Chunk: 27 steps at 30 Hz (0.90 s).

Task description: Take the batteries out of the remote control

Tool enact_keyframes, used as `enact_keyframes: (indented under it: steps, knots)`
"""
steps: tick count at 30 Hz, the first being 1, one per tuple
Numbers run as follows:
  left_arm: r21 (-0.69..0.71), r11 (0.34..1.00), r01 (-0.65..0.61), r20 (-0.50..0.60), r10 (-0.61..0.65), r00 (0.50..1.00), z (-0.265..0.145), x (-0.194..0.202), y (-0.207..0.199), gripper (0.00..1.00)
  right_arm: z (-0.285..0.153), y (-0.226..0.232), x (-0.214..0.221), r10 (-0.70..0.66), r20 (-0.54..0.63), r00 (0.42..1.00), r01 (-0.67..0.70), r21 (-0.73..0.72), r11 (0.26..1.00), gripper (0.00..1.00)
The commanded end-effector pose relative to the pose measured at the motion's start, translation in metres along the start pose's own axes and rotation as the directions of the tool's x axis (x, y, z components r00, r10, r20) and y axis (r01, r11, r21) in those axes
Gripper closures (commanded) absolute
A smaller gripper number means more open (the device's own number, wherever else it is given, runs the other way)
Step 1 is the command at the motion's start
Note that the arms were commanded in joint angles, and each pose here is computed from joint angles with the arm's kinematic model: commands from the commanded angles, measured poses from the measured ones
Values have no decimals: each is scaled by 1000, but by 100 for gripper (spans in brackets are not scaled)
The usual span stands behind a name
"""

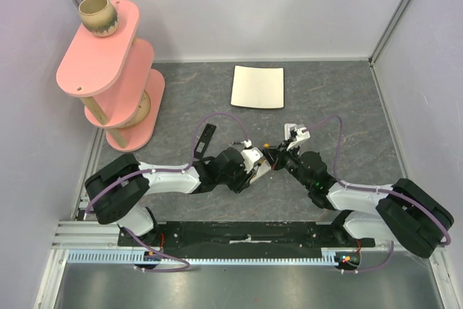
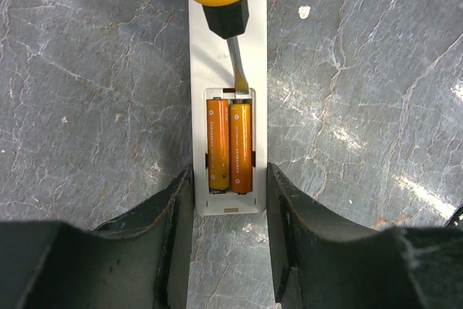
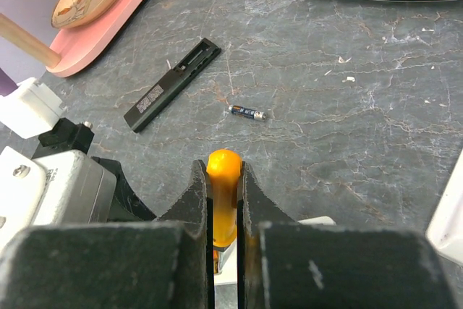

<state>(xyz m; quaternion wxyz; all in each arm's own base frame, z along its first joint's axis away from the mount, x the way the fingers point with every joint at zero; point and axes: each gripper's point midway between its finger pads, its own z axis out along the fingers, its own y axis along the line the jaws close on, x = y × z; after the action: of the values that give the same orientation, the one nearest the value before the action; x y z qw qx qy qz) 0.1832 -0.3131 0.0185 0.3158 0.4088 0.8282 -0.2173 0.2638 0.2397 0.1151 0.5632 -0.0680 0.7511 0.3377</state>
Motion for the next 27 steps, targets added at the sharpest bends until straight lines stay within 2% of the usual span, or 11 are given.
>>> enact_keyframes:
  steps: [1, 22, 27]
  knots:
    - [16, 1000, -23, -82, 25, 996, 5, 23, -1, 84, -8, 0, 2, -14, 11, 1000, 14, -13, 1000, 100]
    - [14, 1000, -21, -97, 22, 995, 8, 27, -1, 85, -4, 1, 25, 6, -30, 1000, -7, -24, 1000, 100]
    - [14, 1000, -21, -101, 22, 995, 8, 28, -1, 89, -5, 3, 24, 49, -26, 998, -50, -26, 998, 100]
